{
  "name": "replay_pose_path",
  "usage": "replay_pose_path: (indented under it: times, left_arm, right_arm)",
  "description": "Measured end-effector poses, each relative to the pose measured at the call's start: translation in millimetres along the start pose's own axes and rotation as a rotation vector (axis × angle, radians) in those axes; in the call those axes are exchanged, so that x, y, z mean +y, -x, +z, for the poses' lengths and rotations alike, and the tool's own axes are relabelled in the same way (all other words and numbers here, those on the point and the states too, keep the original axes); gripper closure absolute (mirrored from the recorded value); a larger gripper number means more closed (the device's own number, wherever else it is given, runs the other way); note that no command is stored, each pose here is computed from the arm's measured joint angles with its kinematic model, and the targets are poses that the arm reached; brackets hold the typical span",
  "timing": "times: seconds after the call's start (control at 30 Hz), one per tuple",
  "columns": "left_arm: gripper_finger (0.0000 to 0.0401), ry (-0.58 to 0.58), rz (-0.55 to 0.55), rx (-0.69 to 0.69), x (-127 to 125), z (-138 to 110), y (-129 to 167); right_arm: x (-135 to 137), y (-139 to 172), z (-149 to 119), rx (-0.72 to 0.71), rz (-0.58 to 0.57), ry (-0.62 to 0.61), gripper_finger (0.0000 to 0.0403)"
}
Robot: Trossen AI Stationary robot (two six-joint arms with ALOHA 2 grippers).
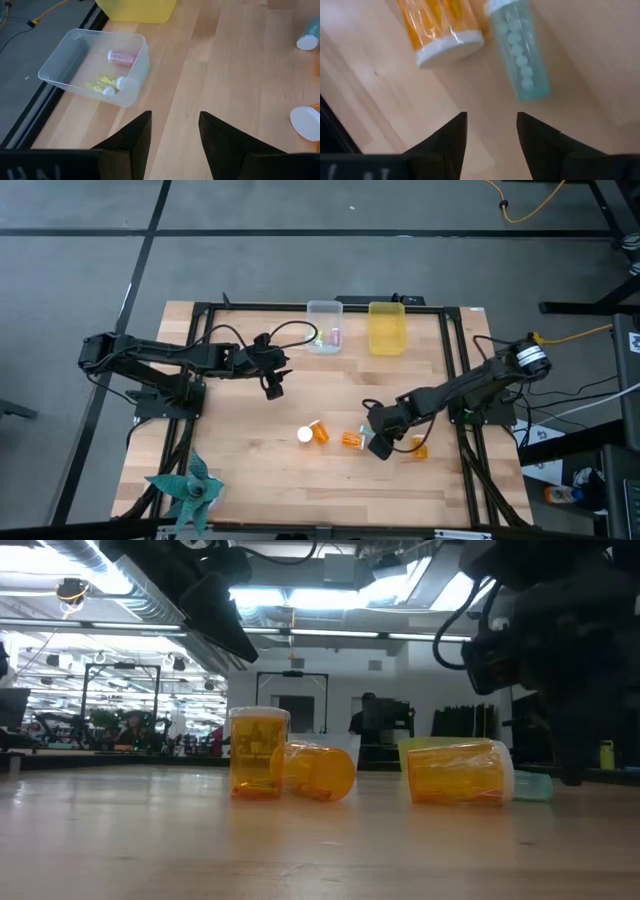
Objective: Pick and place medicine bottles into bin by pill shape (circle, oval)
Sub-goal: Put the small blue pill bottle into the transparent bin
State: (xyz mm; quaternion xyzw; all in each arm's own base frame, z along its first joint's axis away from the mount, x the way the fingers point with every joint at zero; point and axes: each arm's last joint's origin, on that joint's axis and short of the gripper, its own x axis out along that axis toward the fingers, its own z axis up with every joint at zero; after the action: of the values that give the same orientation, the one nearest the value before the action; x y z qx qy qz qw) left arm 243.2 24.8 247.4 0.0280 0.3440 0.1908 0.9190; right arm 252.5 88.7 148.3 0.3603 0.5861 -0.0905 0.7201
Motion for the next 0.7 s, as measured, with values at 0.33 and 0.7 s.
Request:
replay_pose_path:
  times: [0.33, 0.7]
  left_arm:
    - [0.0244, 0.0, 0.0, 0.0, 0, 0, 0]
    - [0.0244, 0.001, 0.0, -0.004, 0, 0, 0]
  right_arm:
    - [-6, -8, 10, -0.143, -0.104, -0.016, 0.0245]
    - [-19, -2, 32, -0.279, -0.16, -0.085, 0.0245]
